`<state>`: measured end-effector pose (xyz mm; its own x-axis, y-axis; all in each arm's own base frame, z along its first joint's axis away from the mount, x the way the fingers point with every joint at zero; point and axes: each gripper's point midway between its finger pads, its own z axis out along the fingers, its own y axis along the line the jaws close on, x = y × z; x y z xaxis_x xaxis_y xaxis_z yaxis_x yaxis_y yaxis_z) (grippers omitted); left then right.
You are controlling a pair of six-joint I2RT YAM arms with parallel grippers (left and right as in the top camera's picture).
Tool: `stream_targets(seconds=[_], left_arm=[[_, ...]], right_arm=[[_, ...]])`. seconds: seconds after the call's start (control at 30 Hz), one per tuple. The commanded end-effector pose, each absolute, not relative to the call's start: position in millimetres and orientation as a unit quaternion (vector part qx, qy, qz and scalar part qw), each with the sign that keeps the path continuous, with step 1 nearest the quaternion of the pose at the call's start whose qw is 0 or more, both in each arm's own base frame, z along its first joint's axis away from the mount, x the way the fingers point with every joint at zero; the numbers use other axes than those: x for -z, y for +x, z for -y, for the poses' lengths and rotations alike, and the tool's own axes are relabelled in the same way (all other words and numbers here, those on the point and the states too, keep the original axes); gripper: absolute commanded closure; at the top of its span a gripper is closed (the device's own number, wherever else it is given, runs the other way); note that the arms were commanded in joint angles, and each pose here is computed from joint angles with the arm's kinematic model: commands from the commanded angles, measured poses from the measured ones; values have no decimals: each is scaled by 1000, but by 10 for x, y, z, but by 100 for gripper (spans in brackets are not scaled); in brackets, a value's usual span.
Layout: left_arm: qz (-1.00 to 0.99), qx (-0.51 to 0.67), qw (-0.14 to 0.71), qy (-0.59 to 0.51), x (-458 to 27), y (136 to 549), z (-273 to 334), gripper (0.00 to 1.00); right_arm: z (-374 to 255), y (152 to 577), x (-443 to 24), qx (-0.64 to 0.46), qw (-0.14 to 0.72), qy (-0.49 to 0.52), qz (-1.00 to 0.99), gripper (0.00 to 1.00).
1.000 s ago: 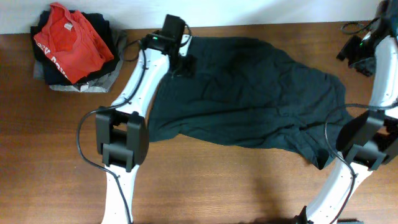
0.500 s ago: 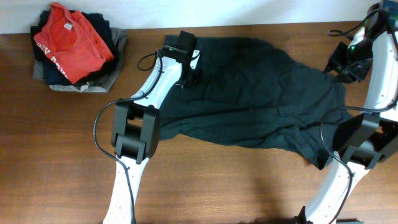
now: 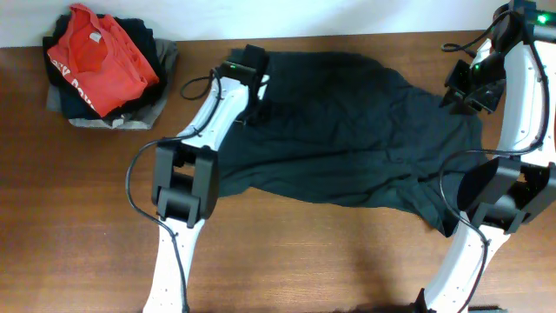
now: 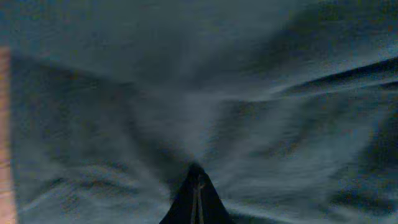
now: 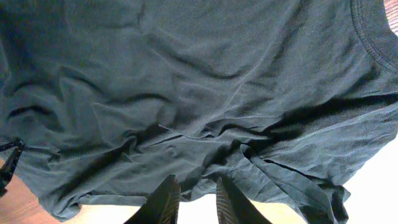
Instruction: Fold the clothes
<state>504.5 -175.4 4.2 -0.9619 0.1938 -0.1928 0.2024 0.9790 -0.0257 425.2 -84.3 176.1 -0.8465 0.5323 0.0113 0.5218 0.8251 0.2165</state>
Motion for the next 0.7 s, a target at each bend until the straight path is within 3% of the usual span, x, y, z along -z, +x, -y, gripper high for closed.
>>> stream_targets(seconds=[0.0,0.43,0.67], left_arm=[[-997,-14,57,48,228,5012,1298,99],[-999,-34,1,-14,307,4880,589,99],[-987,-142,-15,-79,46,4737,175,99]], right_arm=[[807,4244,-1865,-109,35,275,-955,75],[849,4232,-1861,-96,36,276,-956,81],[731,4251,-1853,-85,35,256,-962,77]])
